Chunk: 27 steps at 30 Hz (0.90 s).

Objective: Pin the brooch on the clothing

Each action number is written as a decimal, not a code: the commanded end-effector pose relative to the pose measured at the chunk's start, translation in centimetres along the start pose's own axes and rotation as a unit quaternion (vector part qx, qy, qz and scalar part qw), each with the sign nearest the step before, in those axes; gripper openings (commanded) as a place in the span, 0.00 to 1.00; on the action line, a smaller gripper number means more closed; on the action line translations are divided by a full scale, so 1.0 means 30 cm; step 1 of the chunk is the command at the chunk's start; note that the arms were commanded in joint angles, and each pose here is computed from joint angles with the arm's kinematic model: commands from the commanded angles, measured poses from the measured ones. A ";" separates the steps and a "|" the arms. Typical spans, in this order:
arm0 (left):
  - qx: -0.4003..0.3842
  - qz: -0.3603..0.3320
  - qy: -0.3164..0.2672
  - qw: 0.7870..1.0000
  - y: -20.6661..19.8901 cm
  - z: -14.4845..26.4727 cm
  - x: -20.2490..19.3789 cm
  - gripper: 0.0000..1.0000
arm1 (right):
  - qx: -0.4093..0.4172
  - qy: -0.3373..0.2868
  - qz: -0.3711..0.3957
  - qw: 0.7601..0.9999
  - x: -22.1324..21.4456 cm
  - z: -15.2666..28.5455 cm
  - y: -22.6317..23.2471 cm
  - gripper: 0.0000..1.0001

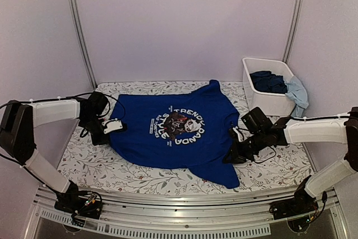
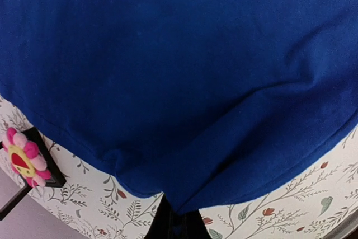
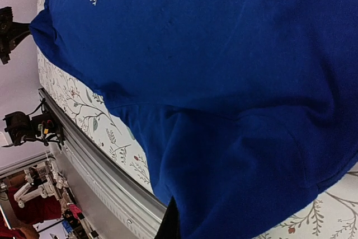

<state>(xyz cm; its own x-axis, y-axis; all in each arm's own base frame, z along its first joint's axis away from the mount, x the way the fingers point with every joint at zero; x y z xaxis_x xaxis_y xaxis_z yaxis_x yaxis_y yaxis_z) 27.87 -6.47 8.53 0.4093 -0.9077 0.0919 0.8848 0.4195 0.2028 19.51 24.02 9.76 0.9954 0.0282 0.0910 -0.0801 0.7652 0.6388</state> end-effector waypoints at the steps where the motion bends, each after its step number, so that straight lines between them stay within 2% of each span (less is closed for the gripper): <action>1: -0.036 -0.010 -0.003 0.999 -0.054 0.005 -0.024 0.00 | 0.022 0.022 -0.040 0.999 -0.011 0.001 0.059 0.00; 6: -0.020 -0.005 -0.009 1.000 -0.051 0.043 -0.033 0.00 | 0.042 0.026 -0.042 0.998 0.004 0.053 0.133 0.00; 12: 0.028 0.019 -0.022 0.999 0.029 0.076 -0.004 0.00 | 0.095 -0.009 -0.010 0.995 0.095 0.133 0.288 0.00; 14: 0.031 0.024 -0.020 0.999 0.045 0.071 0.004 0.00 | 0.088 -0.010 -0.019 0.996 0.121 0.121 0.273 0.00; 18: 0.042 0.028 -0.021 0.999 0.081 0.058 0.026 0.00 | 0.039 -0.027 -0.058 0.997 0.208 0.077 0.144 0.00; 23: 0.054 0.047 -0.035 0.997 0.141 0.052 0.074 0.00 | 0.018 -0.087 -0.051 0.995 0.394 0.074 0.090 0.00; 27: 0.047 0.055 -0.041 0.997 0.151 0.036 0.096 0.00 | -0.030 -0.047 -0.043 0.998 0.460 -0.065 0.009 0.00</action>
<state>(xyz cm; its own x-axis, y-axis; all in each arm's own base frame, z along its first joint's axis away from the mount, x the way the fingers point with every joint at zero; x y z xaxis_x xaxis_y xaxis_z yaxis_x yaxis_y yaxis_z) 31.41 -6.96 10.56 0.4528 -0.8776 0.1572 0.8352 0.4792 0.2697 30.96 25.04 12.26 0.9838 -0.1632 0.0744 0.0739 0.7468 0.6609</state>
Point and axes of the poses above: each gripper's point midway between its finger pads, its own z axis back along the fingers, its own y axis along the line the jaws close on, x = y × z, the point moved 4 cm from there along z, back along the fingers, and after that the axes turned 1 degree about -z, right-handed, at the moved point
